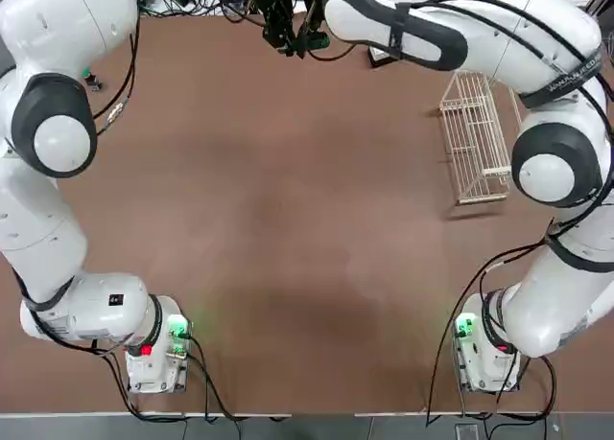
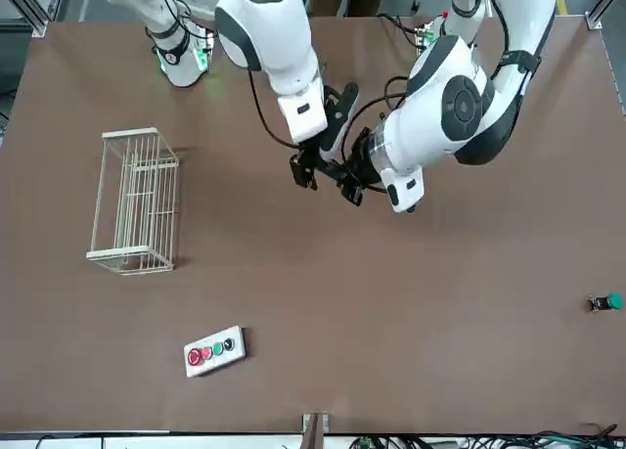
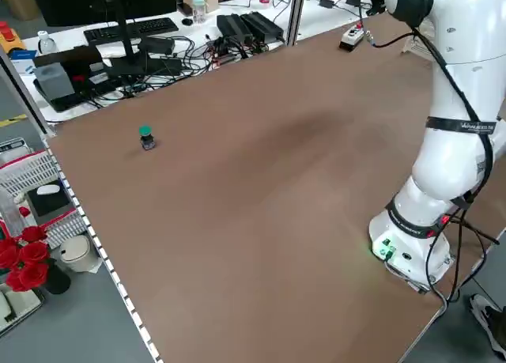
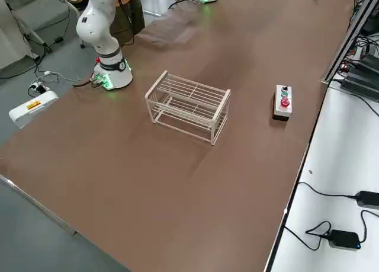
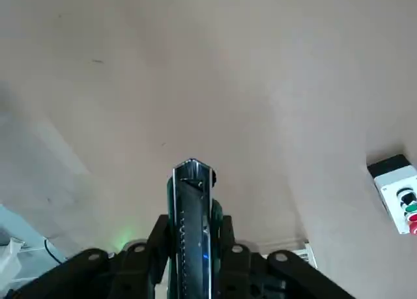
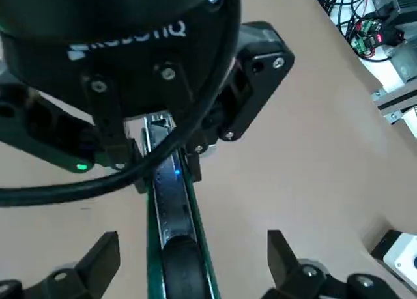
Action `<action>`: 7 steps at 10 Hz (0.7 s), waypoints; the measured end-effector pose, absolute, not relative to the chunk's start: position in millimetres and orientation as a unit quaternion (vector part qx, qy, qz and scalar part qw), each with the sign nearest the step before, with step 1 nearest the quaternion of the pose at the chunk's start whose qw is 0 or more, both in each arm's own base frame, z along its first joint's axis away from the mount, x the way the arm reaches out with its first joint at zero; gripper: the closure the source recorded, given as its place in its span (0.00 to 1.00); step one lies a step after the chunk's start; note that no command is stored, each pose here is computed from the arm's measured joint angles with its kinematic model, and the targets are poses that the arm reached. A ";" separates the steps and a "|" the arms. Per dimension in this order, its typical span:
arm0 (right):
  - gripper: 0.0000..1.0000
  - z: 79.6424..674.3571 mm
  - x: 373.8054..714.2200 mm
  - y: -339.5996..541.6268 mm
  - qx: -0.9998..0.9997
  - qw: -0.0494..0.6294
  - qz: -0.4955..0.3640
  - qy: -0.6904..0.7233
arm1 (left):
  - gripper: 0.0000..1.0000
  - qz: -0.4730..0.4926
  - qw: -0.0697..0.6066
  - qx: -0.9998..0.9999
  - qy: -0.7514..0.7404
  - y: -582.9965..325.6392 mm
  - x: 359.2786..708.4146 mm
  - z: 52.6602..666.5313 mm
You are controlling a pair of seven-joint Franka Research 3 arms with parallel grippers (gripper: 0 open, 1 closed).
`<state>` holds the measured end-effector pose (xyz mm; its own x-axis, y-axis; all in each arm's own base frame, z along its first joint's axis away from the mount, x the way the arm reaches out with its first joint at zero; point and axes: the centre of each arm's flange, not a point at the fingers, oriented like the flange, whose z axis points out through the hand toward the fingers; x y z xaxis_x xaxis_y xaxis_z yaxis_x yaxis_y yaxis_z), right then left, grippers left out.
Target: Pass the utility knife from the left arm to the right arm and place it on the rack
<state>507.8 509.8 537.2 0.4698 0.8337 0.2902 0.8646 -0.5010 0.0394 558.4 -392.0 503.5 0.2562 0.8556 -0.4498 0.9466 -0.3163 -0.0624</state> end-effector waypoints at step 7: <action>0.29 535.0 508.6 512.1 -0.854 0.055 -0.143 -0.498 | 0.66 -0.206 0.113 0.783 0.576 -390.4 560.1 504.3</action>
<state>508.6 512.1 535.0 0.4631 0.8347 0.2980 0.8659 -0.4979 0.0490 560.1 -390.4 504.3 0.2519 0.8558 -0.4518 0.9484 -0.3111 -0.0607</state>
